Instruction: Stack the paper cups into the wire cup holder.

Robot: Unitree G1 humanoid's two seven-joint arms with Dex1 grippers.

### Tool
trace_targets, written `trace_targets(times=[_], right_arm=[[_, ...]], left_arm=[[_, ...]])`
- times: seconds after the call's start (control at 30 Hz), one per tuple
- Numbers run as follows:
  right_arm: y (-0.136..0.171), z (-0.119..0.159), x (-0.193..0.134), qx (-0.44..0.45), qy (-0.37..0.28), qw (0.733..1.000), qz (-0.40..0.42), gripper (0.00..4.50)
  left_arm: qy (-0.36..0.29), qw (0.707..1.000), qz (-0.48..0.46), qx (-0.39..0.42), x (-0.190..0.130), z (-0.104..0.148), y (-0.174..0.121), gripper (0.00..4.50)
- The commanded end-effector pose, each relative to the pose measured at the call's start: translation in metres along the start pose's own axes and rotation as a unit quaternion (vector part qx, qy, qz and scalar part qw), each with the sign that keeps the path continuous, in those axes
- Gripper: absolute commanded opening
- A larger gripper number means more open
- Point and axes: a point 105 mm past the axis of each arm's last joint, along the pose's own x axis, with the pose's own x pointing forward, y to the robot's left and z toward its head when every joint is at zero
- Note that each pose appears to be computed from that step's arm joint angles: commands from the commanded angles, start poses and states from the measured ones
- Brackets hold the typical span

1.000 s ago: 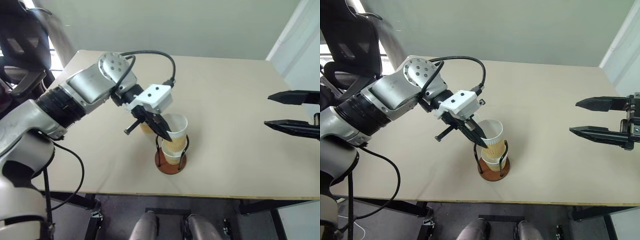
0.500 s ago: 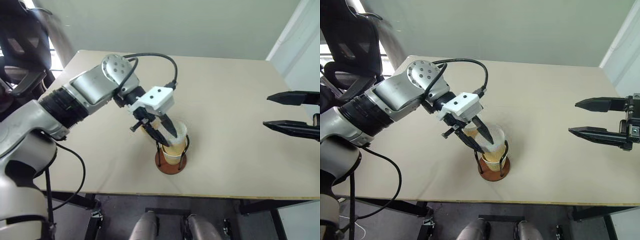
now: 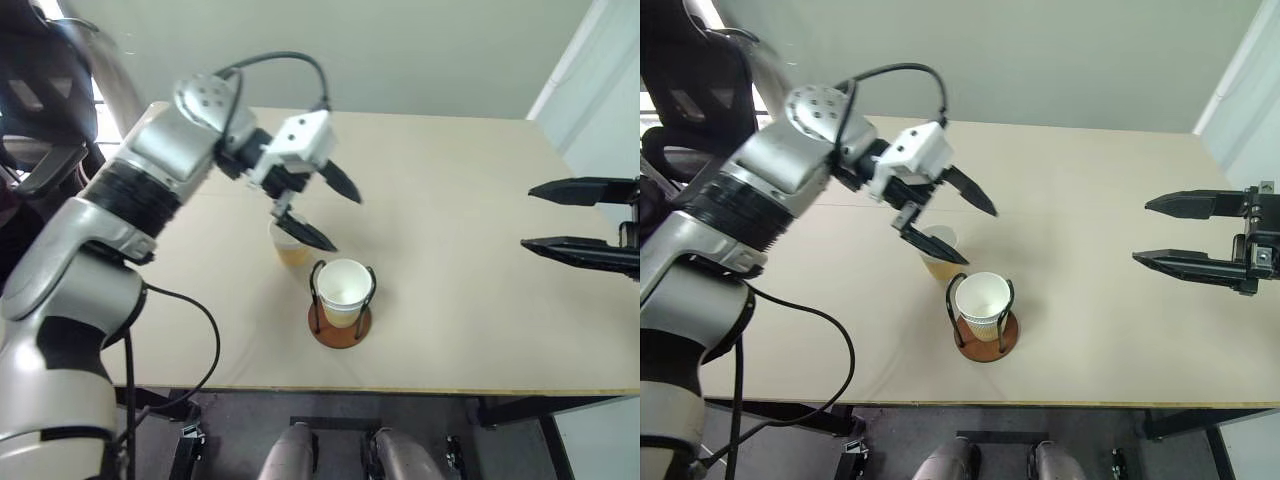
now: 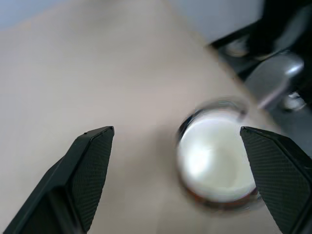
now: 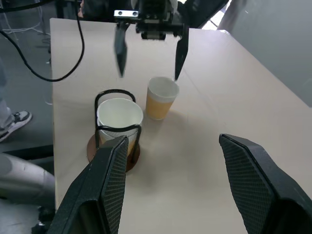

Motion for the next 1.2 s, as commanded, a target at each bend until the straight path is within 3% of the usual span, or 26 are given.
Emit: trace_targets(times=[0.03, 0.27, 0.77, 0.87, 0.93, 1.2], right_arm=[[-0.003, 0.006, -0.002, -0.022, -0.001, 1.000, -0.004, 3.02], [-0.007, 0.005, 0.000, -0.025, -0.004, 1.000, 0.000, 3.02], [-0.006, 0.009, 0.000, -0.030, -0.001, 1.000, -0.002, 3.02], [-0.005, 0.009, -0.001, -0.028, 0.001, 1.000, -0.006, 3.02], [-0.005, 0.008, -0.002, -0.026, 0.002, 1.000, -0.007, 3.02], [-0.004, 0.008, -0.001, -0.027, 0.000, 1.000, -0.007, 3.02]], left_arm=[[0.067, 0.996, 0.019, -0.053, -0.030, -0.037, -0.015, 4.46], [0.090, 0.991, 0.009, -0.099, -0.032, -0.069, -0.038, 4.46], [0.125, 0.989, -0.002, -0.074, 0.008, -0.109, -0.025, 4.46], [0.120, 0.990, 0.004, -0.070, 0.010, -0.109, -0.021, 3.86], [0.118, 0.991, 0.009, -0.068, 0.010, -0.108, -0.018, 3.21], [0.118, 0.991, 0.012, -0.066, 0.011, -0.108, -0.017, 0.18]])
